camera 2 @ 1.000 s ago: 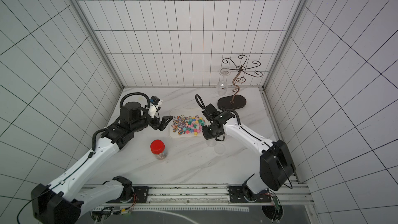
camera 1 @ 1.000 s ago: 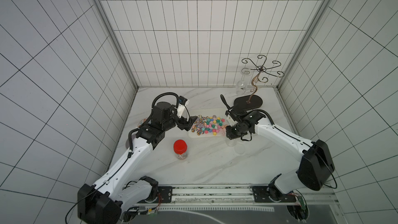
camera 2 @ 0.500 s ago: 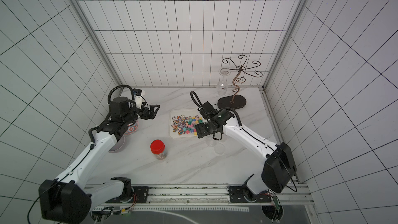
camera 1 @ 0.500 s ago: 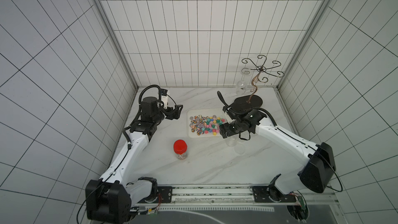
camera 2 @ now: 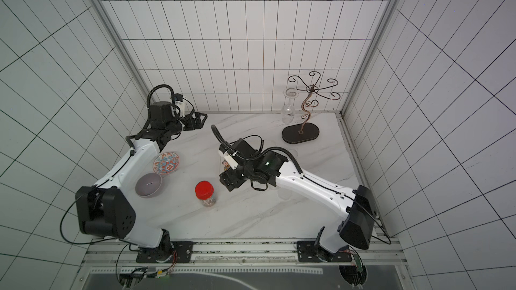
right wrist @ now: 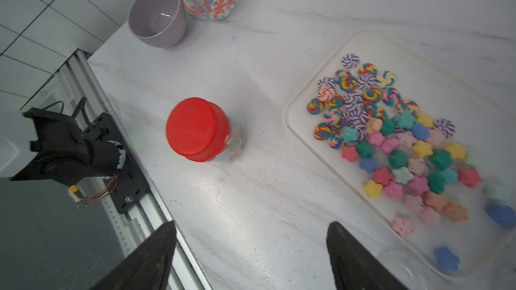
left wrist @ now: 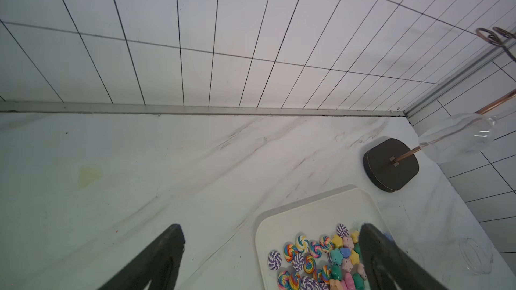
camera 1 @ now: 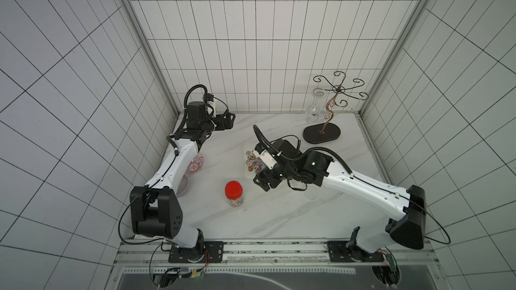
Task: Pour the candies out of the jar
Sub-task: Pick up the jar from the center of the board.
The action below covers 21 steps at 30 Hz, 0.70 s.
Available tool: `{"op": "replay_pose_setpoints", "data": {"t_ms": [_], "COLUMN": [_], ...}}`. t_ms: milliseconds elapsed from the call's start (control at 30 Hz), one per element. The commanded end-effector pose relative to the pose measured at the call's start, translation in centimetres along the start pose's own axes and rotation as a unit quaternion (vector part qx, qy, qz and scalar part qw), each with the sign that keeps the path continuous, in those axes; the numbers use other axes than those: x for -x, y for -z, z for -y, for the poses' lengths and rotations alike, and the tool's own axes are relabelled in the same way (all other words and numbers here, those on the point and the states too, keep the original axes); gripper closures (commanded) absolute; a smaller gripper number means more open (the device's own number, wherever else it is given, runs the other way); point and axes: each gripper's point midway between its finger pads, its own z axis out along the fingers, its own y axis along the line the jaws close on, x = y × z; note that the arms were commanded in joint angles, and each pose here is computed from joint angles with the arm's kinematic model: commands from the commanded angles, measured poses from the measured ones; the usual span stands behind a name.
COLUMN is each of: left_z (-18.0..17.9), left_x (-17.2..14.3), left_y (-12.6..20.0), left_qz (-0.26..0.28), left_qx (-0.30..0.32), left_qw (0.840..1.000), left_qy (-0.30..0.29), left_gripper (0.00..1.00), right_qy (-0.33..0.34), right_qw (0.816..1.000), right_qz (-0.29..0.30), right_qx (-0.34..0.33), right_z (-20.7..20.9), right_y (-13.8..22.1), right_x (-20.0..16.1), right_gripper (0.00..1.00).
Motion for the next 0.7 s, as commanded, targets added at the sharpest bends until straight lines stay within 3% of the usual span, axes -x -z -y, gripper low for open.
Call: {"op": "replay_pose_setpoints", "data": {"t_ms": [0, 167, 667], "left_z": [-3.0, -5.4, -6.1], "left_x": [-1.9, -2.1, -2.1], "left_y": [-0.8, -0.8, -0.6], "left_qz": [-0.041, -0.042, -0.037], "left_qx": [-0.022, -0.012, -0.015], "left_qw": [0.994, 0.990, 0.988], "left_qy": [0.103, 0.132, 0.148], "left_gripper": [0.03, 0.03, 0.03], "right_qy": [0.046, 0.070, 0.091], "right_qw": [0.998, 0.996, 0.995], "right_qz": [0.042, 0.022, -0.027], "right_qx": [0.033, 0.043, 0.013], "right_z": [-3.4, -5.1, -5.4], "right_y": [0.0, -2.9, -8.7], "right_x": [3.7, 4.1, 4.2], "right_gripper": [0.14, 0.14, 0.15]}}
